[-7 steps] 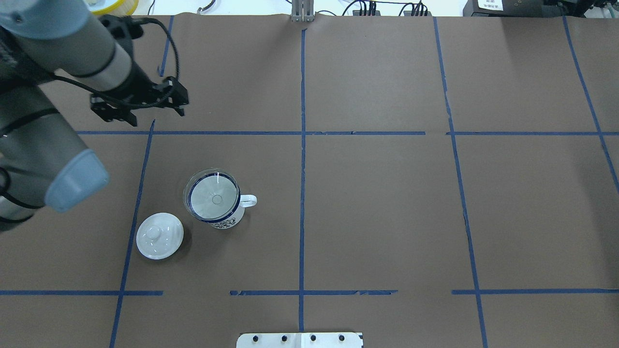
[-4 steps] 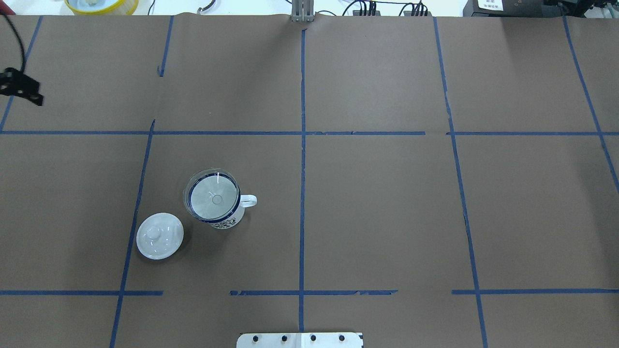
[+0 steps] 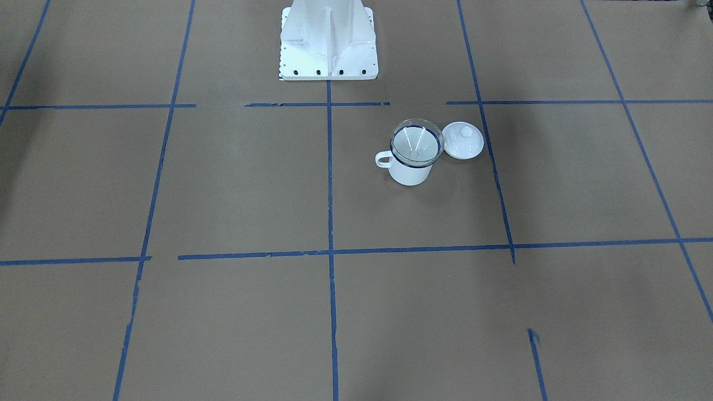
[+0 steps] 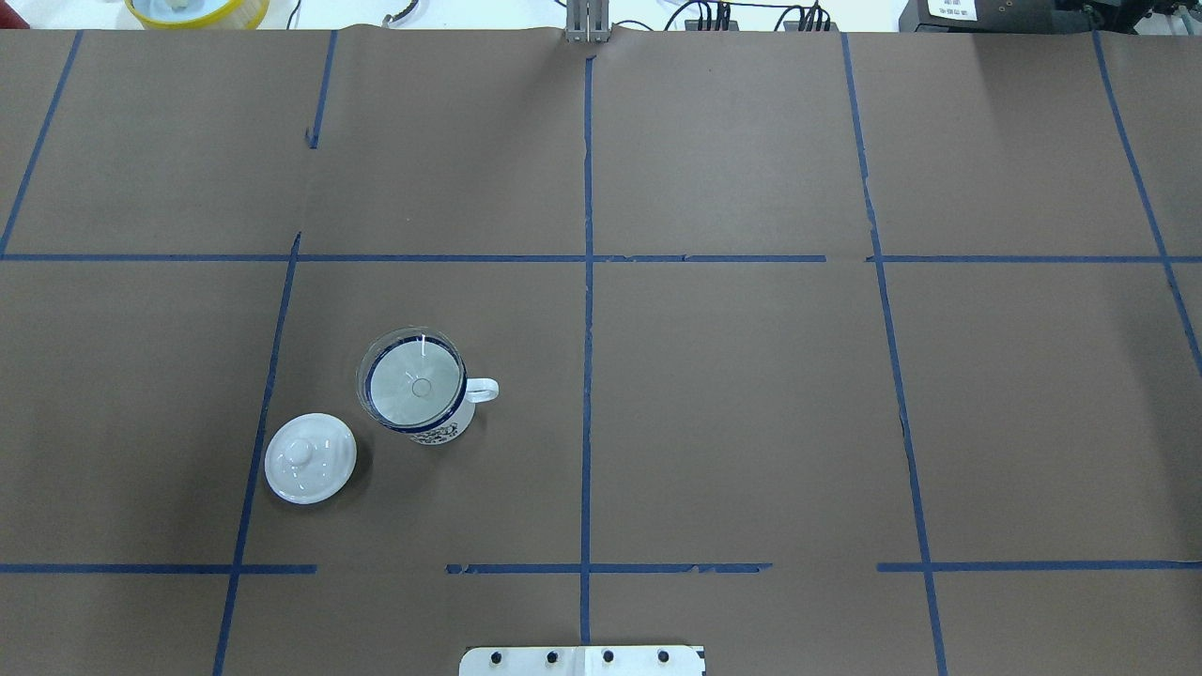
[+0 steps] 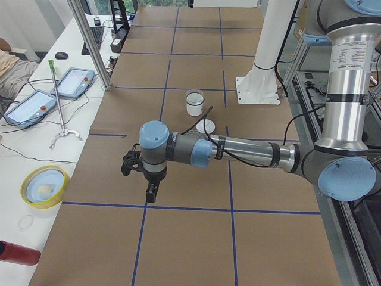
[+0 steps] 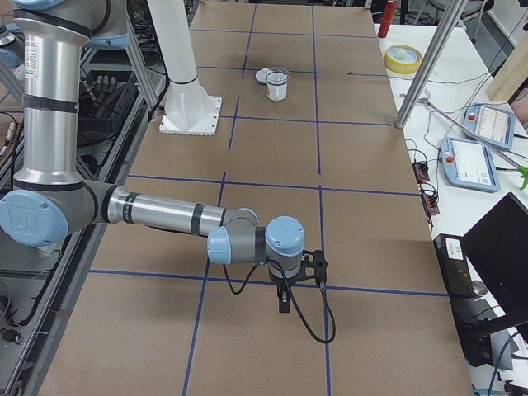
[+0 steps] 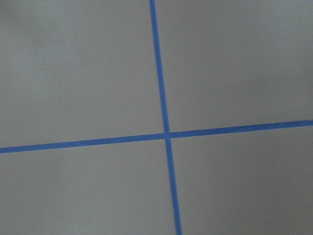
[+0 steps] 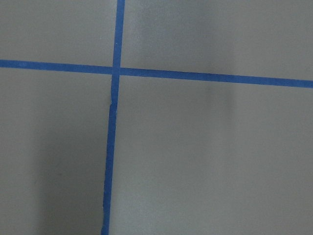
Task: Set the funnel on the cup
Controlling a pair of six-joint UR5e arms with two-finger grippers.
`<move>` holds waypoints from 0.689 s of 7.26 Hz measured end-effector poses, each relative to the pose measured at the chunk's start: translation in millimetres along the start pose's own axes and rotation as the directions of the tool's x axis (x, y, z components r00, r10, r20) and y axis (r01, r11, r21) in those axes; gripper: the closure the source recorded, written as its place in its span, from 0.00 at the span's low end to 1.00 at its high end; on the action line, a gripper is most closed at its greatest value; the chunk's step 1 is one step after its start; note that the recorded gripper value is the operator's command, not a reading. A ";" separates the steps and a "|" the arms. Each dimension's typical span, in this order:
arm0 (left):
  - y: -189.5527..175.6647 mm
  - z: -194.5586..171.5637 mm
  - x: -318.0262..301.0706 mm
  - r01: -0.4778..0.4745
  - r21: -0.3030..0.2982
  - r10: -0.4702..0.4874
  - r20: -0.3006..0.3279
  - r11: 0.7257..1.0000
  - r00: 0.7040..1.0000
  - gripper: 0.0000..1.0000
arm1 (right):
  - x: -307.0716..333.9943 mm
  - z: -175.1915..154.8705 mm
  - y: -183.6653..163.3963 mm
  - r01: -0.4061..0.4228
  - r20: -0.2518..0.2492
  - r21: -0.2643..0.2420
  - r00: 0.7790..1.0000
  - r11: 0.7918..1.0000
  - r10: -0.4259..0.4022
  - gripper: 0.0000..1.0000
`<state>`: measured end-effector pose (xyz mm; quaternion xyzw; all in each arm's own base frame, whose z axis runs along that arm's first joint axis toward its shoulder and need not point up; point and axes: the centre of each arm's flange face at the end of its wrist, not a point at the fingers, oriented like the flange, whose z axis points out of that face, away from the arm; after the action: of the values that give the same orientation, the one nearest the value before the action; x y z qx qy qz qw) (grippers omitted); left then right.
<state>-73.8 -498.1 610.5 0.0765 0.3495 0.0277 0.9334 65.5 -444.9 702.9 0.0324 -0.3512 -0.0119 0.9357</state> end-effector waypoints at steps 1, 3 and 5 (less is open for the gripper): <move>6.2 0.1 -4.8 0.003 -0.001 -0.003 -0.043 1.000 0.999 0.00 | 0.0 0.0 0.0 0.000 0.000 0.000 1.000 1.000 0.000 0.00; 12.5 1.1 -5.2 0.010 -0.006 -0.010 -0.087 1.000 0.996 0.00 | 0.1 0.0 0.0 0.000 -0.001 0.000 1.000 1.000 0.000 0.00; 26.5 8.9 -11.8 0.024 -0.023 -0.026 -0.088 0.999 0.996 0.00 | 0.0 0.0 0.0 0.000 0.000 0.000 1.000 1.000 0.000 0.00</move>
<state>-76.7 -474.3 629.0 0.0603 0.3909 0.0232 0.9182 65.5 -444.9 702.9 0.0323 -0.3511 -0.0119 0.9357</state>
